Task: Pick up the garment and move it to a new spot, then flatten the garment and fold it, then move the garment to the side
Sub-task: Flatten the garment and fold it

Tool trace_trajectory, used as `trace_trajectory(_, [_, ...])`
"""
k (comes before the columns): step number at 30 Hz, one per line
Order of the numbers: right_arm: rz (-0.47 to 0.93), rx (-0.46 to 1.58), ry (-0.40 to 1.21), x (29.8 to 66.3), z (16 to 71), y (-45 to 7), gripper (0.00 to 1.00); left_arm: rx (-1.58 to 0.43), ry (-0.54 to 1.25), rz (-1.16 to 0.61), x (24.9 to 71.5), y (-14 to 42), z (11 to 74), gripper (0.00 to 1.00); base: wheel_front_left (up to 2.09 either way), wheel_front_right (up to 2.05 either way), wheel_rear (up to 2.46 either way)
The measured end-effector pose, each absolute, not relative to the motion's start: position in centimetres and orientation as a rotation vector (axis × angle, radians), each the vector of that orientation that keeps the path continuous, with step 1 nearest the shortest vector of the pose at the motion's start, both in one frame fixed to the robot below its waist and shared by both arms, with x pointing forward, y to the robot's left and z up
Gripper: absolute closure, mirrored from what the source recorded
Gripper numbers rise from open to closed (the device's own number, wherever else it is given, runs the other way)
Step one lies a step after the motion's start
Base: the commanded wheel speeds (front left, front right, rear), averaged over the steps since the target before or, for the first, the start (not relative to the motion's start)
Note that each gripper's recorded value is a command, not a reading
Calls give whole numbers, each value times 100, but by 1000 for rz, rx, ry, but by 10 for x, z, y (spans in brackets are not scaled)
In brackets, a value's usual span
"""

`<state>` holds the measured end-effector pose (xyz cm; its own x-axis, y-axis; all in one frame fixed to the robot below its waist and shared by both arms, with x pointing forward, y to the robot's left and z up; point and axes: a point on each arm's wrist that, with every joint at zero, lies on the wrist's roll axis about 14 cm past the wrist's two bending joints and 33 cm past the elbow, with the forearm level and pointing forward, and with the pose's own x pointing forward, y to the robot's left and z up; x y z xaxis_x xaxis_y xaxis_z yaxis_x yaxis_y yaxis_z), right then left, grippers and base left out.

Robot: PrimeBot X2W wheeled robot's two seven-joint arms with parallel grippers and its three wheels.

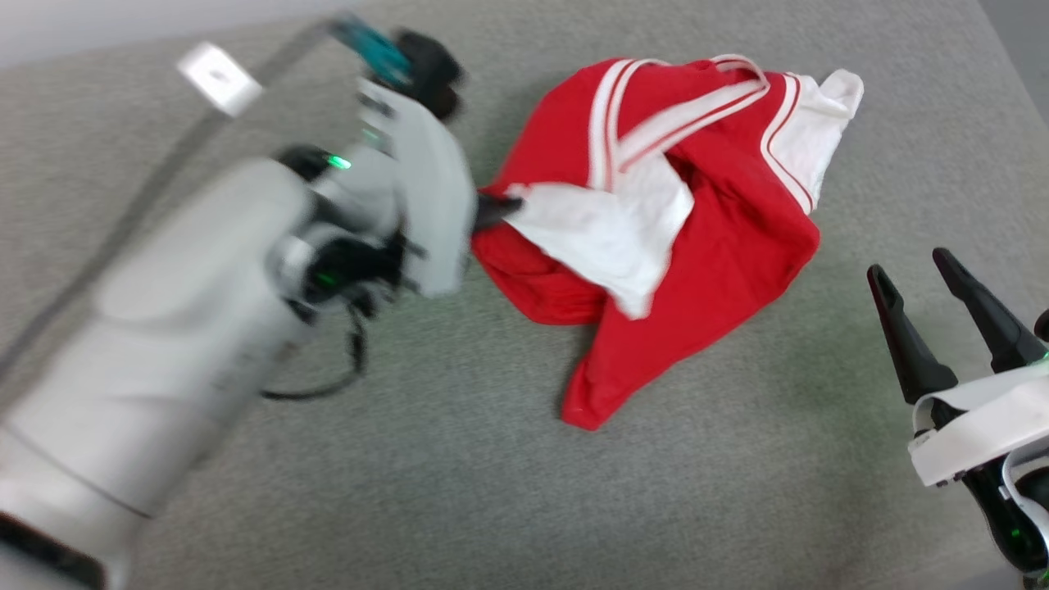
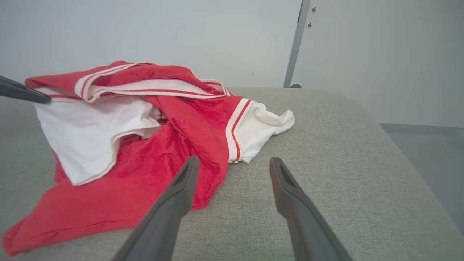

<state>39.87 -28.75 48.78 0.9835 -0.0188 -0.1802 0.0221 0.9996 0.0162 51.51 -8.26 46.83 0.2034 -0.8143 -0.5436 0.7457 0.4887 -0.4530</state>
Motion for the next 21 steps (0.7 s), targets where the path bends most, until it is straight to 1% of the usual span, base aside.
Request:
trace_trajectory(6, [26,42,174,404,489,-271,0,-94,842,-956,542,-21,508,100,0,0,0])
trace_trajectory(7, [26,42,174,404,489,-271,0,-94,842,-956,542,-21,508,100,0,0,0])
trace_trajectory(10, [61,53,175,409,488,-258,0,-11,882,-857,552,19,516,100,0,0,0])
trace_trajectory(13, [85,59,182,415,484,-250,0,64,931,-757,563,51,507,100,0,0,0])
trace_trajectory(14, [98,62,187,418,482,-246,0,92,934,-698,573,61,499,100,0,0,0])
trace_trajectory(16, [103,63,189,421,481,-244,0,110,938,-676,578,66,493,100,0,0,0])
trace_trajectory(20, [114,67,214,425,470,-239,0,146,918,-564,606,84,455,100,0,0,0])
trace_trajectory(21, [114,67,214,425,470,-239,0,146,918,-564,606,84,455,100,0,0,0])
